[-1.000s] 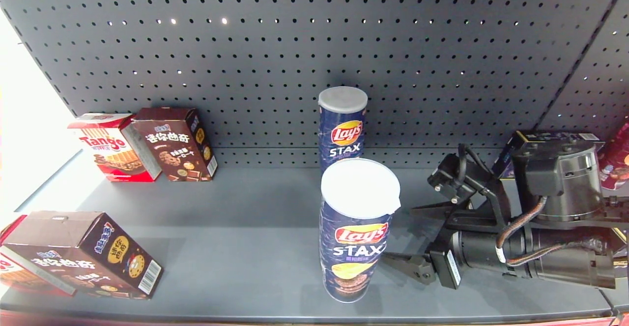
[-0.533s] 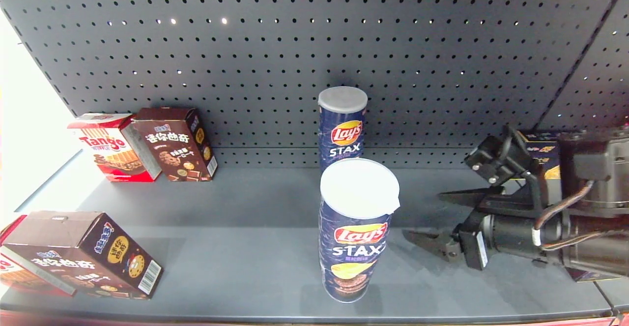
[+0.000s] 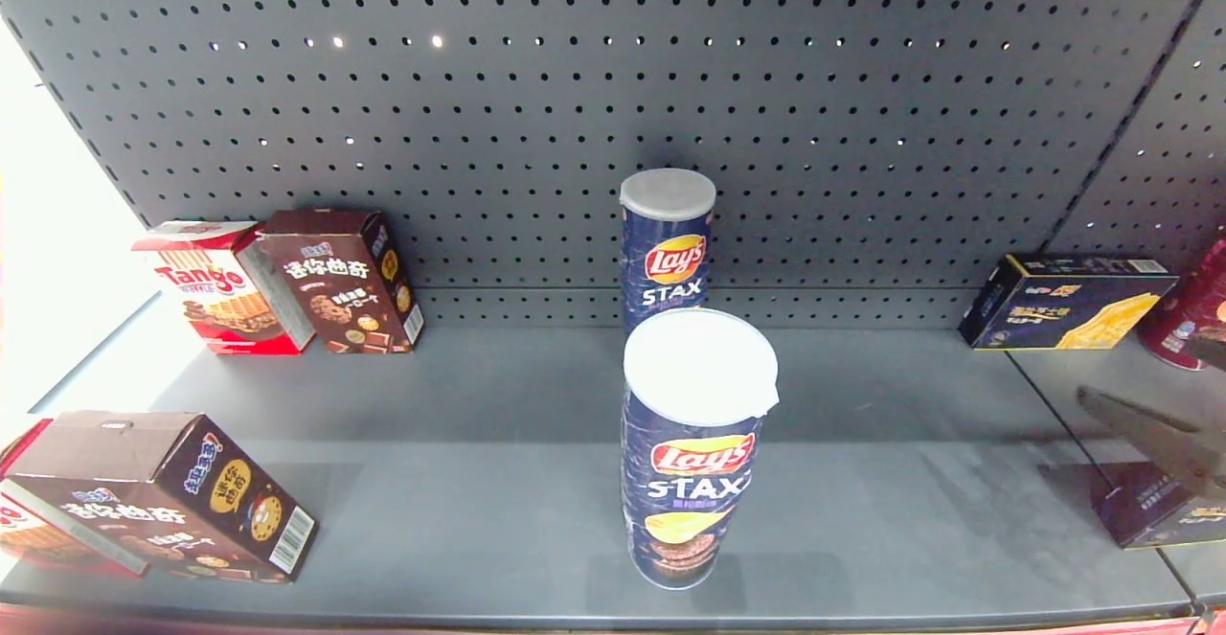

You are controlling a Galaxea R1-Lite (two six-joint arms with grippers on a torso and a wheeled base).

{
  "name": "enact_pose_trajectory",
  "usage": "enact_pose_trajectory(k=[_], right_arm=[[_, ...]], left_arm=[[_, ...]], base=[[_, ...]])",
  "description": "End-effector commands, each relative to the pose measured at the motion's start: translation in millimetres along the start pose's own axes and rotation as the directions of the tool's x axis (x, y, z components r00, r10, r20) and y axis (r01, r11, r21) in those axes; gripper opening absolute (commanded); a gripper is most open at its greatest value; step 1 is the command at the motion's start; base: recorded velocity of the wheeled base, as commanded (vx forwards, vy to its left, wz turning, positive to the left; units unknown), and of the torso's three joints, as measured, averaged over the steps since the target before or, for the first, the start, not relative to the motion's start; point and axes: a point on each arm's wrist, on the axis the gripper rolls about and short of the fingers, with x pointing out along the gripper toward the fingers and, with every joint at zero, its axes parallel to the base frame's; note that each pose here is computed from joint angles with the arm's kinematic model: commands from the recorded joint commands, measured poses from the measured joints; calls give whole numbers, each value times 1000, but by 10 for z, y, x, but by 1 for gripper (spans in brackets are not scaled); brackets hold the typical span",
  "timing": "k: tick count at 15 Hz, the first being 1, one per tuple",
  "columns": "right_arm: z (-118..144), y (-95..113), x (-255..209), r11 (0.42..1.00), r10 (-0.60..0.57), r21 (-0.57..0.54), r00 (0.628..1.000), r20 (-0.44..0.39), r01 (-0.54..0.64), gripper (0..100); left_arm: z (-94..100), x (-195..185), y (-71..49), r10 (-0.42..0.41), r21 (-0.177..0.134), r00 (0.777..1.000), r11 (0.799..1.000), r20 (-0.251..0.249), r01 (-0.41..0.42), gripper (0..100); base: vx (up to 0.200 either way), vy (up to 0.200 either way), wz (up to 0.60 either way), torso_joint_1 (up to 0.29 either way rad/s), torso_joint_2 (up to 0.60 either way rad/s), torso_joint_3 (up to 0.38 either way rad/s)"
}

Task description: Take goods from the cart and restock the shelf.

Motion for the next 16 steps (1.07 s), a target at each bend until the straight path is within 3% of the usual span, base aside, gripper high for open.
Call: enact_pose_trajectory(k=[1, 3, 5, 7, 9, 12, 14, 16], right_arm=[[-477, 32, -861, 980, -197, 38, 962, 188, 193, 100], [-883, 94, -1074, 974, -228, 44, 955, 192, 223, 100], [-1168, 138, -1197, 976, -216, 52, 967, 134, 211, 100], [-1285, 152, -1160, 970, -219, 130, 970, 106, 204, 100], [-1529, 179, -1063, 972, -208, 126, 977, 56, 200, 100], [-1560, 220, -1056, 993, -43, 113, 998, 38, 38, 100], [-1560, 219, -1063, 988, -86, 129, 996, 9, 84, 100], [-1613, 208, -1056, 946, -260, 188, 965, -43, 263, 100]], left_arm=[[-1, 1, 3, -16, 2, 1000, 1000, -2, 16, 100], [1, 1, 3, -18, 2, 1000, 1000, -1, 18, 100], [-6, 4, 3, -18, 3, 1000, 1000, -2, 18, 100], [-3, 4, 3, -18, 5, 1000, 1000, 1, 18, 100], [-3, 4, 3, -16, 5, 1000, 1000, 1, 16, 100], [-5, 4, 3, -18, 5, 1000, 1000, -1, 18, 100], [-5, 4, 2, -20, 5, 1000, 1000, -1, 20, 100], [-5, 4, 3, -18, 3, 1000, 1000, -1, 18, 100]], base=[[0, 0, 0, 0, 0, 0], [0, 0, 0, 0, 0, 0], [0, 0, 0, 0, 0, 0], [0, 0, 0, 0, 0, 0], [0, 0, 0, 0, 0, 0], [0, 0, 0, 0, 0, 0], [0, 0, 0, 0, 0, 0], [0, 0, 0, 0, 0, 0]])
